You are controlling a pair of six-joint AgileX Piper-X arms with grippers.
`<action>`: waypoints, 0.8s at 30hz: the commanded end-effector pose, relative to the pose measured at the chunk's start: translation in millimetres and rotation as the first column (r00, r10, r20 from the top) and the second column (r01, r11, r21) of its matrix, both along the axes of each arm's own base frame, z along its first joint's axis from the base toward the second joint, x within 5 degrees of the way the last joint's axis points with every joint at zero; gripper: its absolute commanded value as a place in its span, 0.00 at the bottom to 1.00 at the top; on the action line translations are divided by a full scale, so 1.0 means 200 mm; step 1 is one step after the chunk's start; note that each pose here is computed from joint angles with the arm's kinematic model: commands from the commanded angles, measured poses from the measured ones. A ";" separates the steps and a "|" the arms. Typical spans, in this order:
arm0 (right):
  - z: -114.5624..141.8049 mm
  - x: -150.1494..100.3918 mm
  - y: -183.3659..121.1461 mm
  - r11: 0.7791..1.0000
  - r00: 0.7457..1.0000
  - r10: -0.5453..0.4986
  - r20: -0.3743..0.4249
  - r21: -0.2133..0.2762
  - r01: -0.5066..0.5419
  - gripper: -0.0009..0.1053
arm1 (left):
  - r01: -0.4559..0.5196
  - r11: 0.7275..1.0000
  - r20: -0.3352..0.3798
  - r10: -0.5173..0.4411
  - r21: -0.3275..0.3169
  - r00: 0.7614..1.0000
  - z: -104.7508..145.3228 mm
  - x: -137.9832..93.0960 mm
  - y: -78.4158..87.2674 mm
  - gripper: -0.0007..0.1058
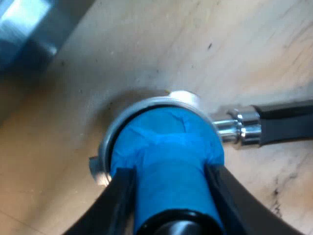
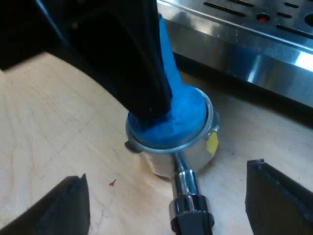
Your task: Grind coffee beans and then tamp
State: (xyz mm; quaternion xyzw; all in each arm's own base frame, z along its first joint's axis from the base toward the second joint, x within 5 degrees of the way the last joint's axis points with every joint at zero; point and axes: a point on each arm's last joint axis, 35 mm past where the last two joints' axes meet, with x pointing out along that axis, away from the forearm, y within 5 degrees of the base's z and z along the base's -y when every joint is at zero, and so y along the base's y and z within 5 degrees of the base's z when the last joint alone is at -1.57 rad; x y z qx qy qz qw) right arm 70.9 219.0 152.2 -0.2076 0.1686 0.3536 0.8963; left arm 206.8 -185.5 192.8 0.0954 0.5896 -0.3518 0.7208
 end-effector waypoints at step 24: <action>0.02 0.00 0.00 1.000 1.000 -0.001 0.004 0.021 0.001 0.64 | -0.011 0.996 -0.103 0.021 0.094 0.994 -0.18 0.03 -0.03 0.01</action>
